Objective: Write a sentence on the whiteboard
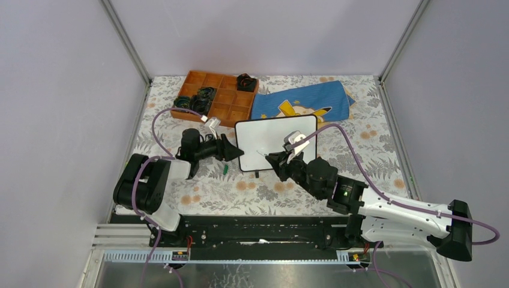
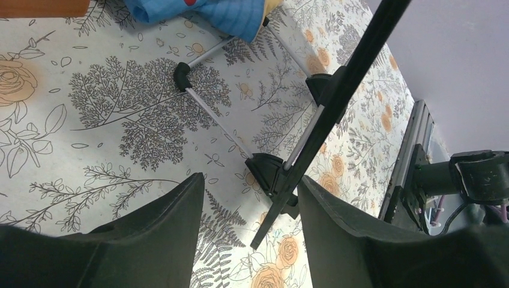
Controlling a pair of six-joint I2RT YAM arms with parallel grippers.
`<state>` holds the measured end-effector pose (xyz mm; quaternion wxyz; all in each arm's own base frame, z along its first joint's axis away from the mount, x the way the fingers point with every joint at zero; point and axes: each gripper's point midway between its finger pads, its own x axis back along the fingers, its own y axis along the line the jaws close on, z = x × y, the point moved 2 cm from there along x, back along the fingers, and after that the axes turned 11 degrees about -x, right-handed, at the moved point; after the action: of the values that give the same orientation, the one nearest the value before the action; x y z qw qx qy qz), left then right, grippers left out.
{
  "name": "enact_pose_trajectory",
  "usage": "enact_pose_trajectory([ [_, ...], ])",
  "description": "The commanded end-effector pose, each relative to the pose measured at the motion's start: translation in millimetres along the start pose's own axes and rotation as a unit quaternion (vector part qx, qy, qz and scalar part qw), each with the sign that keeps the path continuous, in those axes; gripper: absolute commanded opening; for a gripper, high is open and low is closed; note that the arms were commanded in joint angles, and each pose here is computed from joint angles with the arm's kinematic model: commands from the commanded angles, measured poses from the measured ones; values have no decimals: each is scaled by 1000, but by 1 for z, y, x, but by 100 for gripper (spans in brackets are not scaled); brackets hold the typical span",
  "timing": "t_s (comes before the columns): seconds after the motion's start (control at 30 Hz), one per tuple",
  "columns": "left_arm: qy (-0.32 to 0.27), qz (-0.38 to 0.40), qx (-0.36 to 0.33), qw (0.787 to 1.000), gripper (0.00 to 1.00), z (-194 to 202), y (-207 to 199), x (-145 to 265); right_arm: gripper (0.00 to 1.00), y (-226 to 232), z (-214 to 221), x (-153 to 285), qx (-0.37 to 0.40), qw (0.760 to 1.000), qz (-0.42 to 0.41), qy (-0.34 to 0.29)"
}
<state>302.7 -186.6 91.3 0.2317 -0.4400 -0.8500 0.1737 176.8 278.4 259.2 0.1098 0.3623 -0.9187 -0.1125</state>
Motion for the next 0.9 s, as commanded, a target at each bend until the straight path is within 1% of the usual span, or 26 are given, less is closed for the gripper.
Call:
enact_pose_trajectory([
  [0.0,-10,-13,-33,999,64,-10,4,-2,0,6,-11,-6,-18,999,-3,-31],
  [0.33,0,3,-61,998,64,-11,-12,-5,0,-13,-5,-28,-14,996,85,-39],
  [0.7,19,-5,-79,997,65,-6,-16,-9,0,-15,-3,-49,-8,992,110,-62],
  [0.87,28,-13,-83,996,65,-5,-15,-9,0,-13,-2,-63,0,990,128,-51],
])
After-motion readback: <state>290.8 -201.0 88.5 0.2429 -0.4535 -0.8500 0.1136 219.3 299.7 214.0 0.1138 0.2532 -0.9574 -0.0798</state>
